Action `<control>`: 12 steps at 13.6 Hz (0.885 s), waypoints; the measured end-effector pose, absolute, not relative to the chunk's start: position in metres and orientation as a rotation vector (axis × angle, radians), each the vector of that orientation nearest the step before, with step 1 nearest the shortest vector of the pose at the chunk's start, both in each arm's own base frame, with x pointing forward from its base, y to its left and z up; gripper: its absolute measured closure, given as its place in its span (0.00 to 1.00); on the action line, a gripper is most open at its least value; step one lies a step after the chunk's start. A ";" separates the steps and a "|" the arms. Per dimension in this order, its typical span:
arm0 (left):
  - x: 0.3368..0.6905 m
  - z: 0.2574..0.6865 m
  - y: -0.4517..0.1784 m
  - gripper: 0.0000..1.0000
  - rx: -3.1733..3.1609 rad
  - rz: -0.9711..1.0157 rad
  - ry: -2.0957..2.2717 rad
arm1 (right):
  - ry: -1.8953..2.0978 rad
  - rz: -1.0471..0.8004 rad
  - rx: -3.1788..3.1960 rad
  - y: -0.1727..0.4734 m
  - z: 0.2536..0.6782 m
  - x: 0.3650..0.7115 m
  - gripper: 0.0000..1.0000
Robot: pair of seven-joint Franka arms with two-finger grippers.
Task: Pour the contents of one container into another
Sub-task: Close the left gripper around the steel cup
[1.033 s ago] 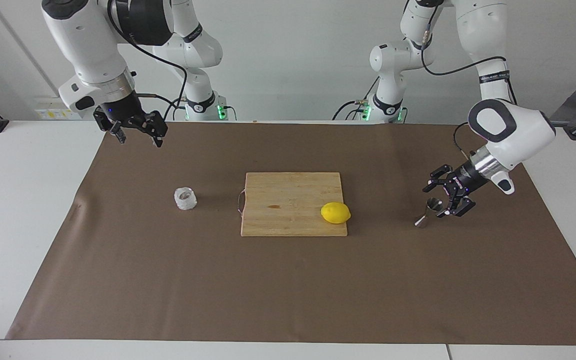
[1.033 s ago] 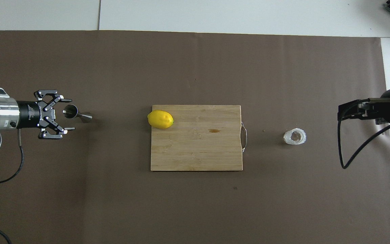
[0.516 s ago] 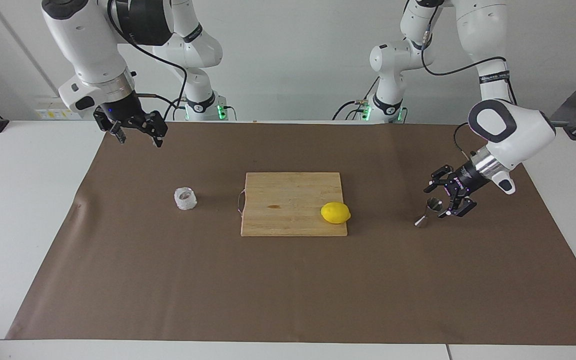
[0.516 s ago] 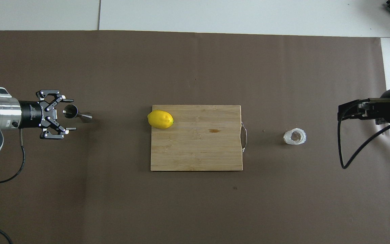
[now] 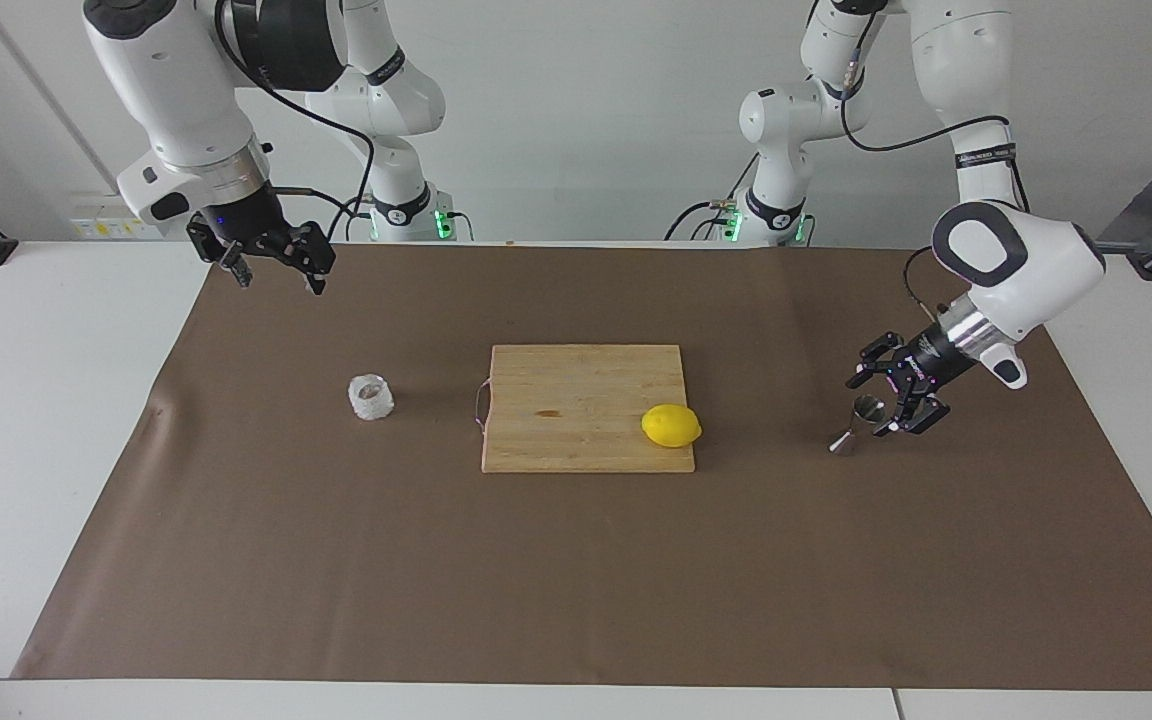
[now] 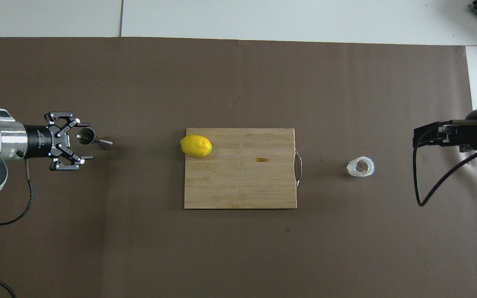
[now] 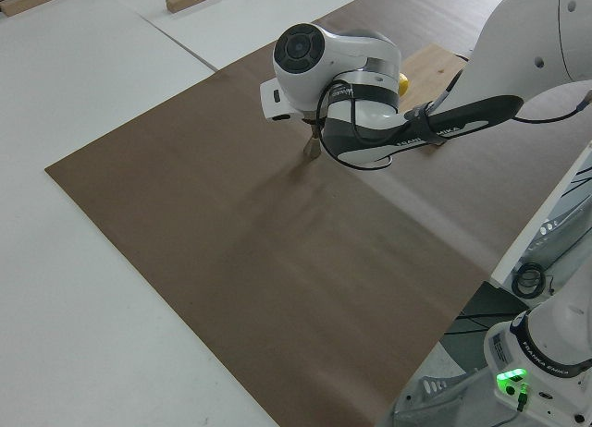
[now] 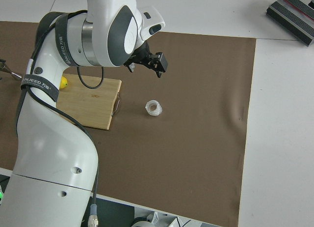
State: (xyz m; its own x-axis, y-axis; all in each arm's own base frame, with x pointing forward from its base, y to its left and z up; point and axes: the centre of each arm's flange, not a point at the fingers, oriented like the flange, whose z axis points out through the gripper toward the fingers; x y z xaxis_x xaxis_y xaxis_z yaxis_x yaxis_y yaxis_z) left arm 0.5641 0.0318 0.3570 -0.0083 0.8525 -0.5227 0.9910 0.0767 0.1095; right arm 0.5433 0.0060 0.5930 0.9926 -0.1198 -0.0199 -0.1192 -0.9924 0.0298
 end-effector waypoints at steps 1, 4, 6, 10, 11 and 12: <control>0.564 0.357 0.032 0.05 1.819 -0.400 1.905 | -0.186 -0.034 3.107 0.006 0.593 0.543 0.00; 0.565 0.358 0.032 0.06 1.818 -0.392 1.905 | -0.186 -0.034 3.107 0.006 0.593 0.543 0.00; 0.568 0.362 0.033 0.07 1.814 -0.373 1.903 | -0.186 -0.034 3.107 0.006 0.593 0.543 0.00; 0.570 0.364 0.030 0.10 1.813 -0.354 1.901 | -0.186 -0.034 3.107 0.006 0.593 0.543 0.00; 0.570 0.364 0.028 0.12 1.815 -0.350 1.899 | -0.186 -0.034 3.107 0.006 0.593 0.543 0.00; 0.571 0.364 0.026 0.13 1.813 -0.346 1.901 | -0.186 -0.034 3.107 0.006 0.593 0.543 0.00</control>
